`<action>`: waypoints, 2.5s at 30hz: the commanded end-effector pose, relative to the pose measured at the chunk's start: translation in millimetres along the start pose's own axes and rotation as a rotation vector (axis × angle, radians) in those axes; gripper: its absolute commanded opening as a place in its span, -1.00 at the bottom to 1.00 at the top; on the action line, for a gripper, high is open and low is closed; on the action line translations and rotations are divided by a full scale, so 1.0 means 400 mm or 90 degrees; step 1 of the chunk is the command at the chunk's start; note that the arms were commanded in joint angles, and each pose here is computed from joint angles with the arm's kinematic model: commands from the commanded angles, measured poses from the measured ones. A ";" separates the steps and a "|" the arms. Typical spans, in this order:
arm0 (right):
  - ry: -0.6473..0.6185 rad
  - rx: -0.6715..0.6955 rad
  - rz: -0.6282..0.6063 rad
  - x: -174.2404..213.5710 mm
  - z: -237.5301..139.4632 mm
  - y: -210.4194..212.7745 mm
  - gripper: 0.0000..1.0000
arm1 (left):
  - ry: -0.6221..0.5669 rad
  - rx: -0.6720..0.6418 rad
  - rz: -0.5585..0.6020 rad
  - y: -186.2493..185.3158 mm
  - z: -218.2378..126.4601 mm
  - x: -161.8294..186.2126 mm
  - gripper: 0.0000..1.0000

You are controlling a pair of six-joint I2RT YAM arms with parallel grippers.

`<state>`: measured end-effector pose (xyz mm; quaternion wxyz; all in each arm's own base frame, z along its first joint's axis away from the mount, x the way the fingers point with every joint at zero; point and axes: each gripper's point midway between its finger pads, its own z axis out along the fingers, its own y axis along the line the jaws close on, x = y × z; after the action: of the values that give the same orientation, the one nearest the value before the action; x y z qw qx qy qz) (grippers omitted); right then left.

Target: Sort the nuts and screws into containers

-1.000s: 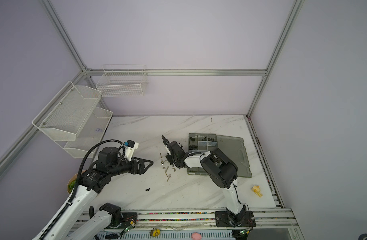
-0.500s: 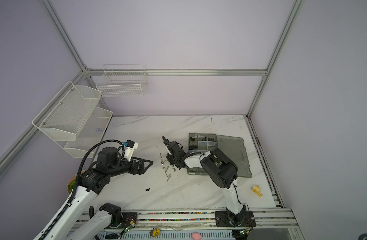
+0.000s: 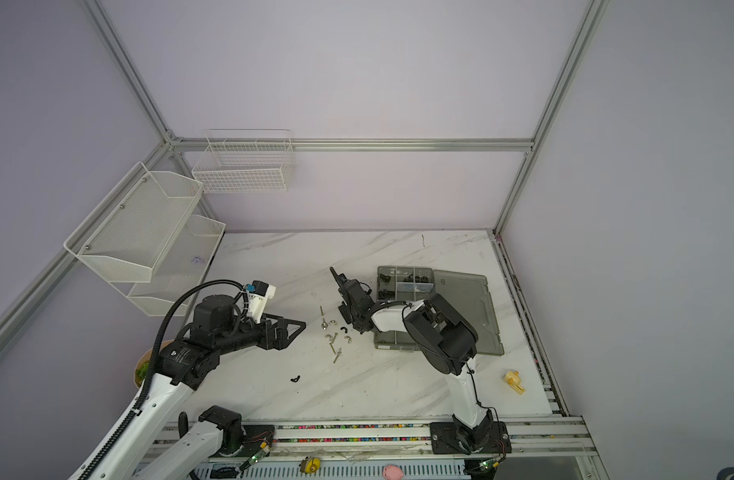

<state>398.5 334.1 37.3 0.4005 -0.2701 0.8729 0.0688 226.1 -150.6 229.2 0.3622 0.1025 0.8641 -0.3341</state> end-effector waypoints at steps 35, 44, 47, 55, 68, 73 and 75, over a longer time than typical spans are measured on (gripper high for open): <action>0.068 -0.171 -0.006 -0.022 -0.076 0.064 -0.27 | -0.011 0.003 0.006 0.004 -0.001 0.009 0.99; 0.137 -0.152 -0.016 0.004 -0.072 0.078 -0.27 | -0.005 -0.009 0.001 0.016 0.006 0.013 0.99; 0.154 -0.133 -0.021 0.014 -0.068 0.074 -0.26 | 0.000 -0.012 -0.002 0.019 0.010 0.016 0.99; 0.173 -0.097 -0.023 0.035 -0.054 0.052 -0.29 | 0.012 -0.016 -0.005 0.026 0.019 0.019 0.99; 0.190 -0.087 -0.025 0.057 -0.026 0.051 -0.53 | 0.004 -0.016 -0.002 0.023 0.012 0.016 0.99; 0.187 -0.089 -0.026 0.053 -0.031 0.052 -0.62 | 0.002 -0.016 -0.001 0.022 0.010 0.015 0.99; 0.185 -0.091 -0.024 0.049 -0.031 0.053 -0.68 | 0.003 -0.016 -0.001 0.022 0.011 0.016 0.99</action>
<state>370.0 339.3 29.6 0.2584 -0.3165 0.9084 0.0889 229.5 -148.2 225.7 0.3614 0.0964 0.8687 -0.3248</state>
